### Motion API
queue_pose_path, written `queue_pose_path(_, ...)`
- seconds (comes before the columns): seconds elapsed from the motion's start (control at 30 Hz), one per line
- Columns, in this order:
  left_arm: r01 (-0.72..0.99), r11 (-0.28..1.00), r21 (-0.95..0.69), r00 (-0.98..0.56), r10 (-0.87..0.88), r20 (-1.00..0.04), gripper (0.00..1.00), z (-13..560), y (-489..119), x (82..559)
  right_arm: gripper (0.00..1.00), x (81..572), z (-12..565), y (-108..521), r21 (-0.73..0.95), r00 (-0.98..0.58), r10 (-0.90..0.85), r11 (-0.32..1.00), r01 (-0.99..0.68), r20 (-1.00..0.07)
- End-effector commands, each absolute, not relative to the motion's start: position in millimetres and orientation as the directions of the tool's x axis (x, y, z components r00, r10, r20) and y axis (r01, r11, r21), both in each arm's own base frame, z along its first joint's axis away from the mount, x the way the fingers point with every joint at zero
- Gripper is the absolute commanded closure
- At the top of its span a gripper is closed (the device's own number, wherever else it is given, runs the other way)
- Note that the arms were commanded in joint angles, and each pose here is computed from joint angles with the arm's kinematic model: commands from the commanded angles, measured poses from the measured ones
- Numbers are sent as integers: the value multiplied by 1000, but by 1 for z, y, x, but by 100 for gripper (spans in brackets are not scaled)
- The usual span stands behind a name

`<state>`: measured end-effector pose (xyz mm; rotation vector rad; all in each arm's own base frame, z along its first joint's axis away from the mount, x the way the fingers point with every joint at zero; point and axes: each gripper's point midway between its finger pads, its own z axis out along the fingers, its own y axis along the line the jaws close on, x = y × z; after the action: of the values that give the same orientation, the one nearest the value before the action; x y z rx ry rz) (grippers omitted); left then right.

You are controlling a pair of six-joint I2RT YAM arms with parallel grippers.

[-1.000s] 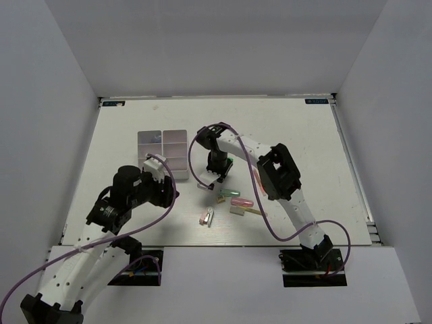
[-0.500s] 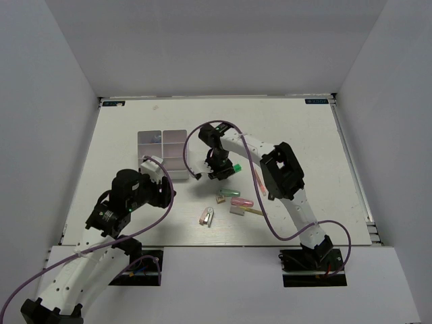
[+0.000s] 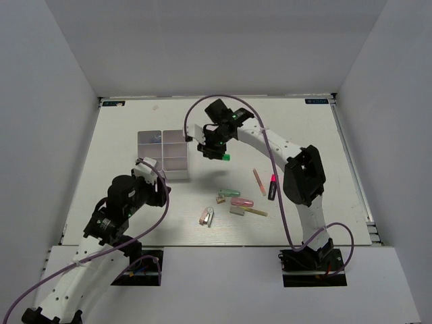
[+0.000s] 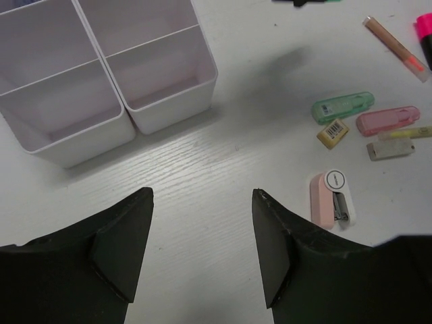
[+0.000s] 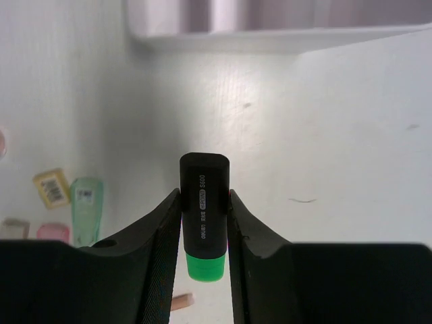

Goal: Sort the stationery into containers
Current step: Place the stationery into the container

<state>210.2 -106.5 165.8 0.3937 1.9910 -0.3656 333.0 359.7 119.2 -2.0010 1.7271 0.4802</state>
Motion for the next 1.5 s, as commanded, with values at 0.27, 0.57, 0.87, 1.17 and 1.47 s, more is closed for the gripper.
queue_pose_path(0.27, 273, 961, -35, -356, 67, -932, 29, 171, -79, 223, 100, 403, 282, 455, -279, 184, -365, 227, -933, -912)
queue_pose_path(0.57, 232, 972, -29, -313, 46, -949, 28, 178, -71, 225, 100, 424, 313, 504, -90, 79, -56, 256, -962, -995)
queue_pose_path(0.87, 231, 973, -32, -294, 39, -955, 28, 182, -70, 224, 100, 413, 282, 523, 25, -33, -39, 186, -982, -999)
queue_pose_path(1.17, 228, 973, -33, -286, 34, -958, 28, 184, -69, 224, 100, 419, 253, 525, 20, -33, -72, 183, -983, -997)
queue_pose_path(1.47, 227, 973, -35, -291, 34, -956, 27, 182, -70, 224, 100, 422, 227, 523, 4, -24, -109, 178, -984, -994)
